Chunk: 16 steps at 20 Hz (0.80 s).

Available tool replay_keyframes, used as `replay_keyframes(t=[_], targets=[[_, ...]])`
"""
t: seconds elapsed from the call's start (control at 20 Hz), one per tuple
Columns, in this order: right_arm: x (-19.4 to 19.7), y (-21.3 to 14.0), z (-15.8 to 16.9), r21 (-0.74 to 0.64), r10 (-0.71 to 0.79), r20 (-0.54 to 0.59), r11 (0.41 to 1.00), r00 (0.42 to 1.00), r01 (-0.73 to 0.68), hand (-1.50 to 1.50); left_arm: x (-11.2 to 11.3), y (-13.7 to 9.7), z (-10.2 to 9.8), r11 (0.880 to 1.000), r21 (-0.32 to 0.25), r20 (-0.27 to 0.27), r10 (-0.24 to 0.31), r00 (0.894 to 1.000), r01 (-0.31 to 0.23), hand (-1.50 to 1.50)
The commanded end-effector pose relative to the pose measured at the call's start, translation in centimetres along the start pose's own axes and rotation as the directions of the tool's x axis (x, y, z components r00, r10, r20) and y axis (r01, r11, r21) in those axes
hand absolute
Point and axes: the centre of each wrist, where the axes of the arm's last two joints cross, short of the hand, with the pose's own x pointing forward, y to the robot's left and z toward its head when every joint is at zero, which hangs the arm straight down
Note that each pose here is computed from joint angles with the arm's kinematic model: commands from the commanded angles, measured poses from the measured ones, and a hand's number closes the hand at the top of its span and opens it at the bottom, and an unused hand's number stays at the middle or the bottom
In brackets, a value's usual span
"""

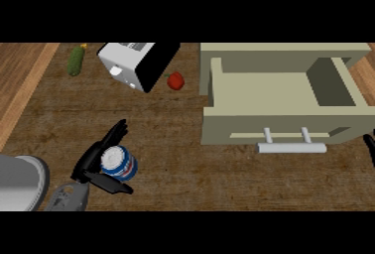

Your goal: Pick up the can, place it into the drawer and close the drawer

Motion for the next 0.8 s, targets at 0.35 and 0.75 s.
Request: replay_keyframes(t=[0.35, 0.75], targets=[[-0.6, -0.2, 1.7, -0.013, -0.02, 0.005, 1.0, 1.0, 0.02, -1.5, 1.6, -2.1, -2.0, 0.995, -0.062, 0.048, 0.077, 0.996, -0.074, 1.5], [0.0, 0.1, 0.5, -0.028, -0.017, 0.019, 0.999, 1.0, 0.017, -1.5, 1.7, -1.2, -1.9, 0.968, 0.222, 0.059, 0.106, 0.993, -0.117, 1.5]])
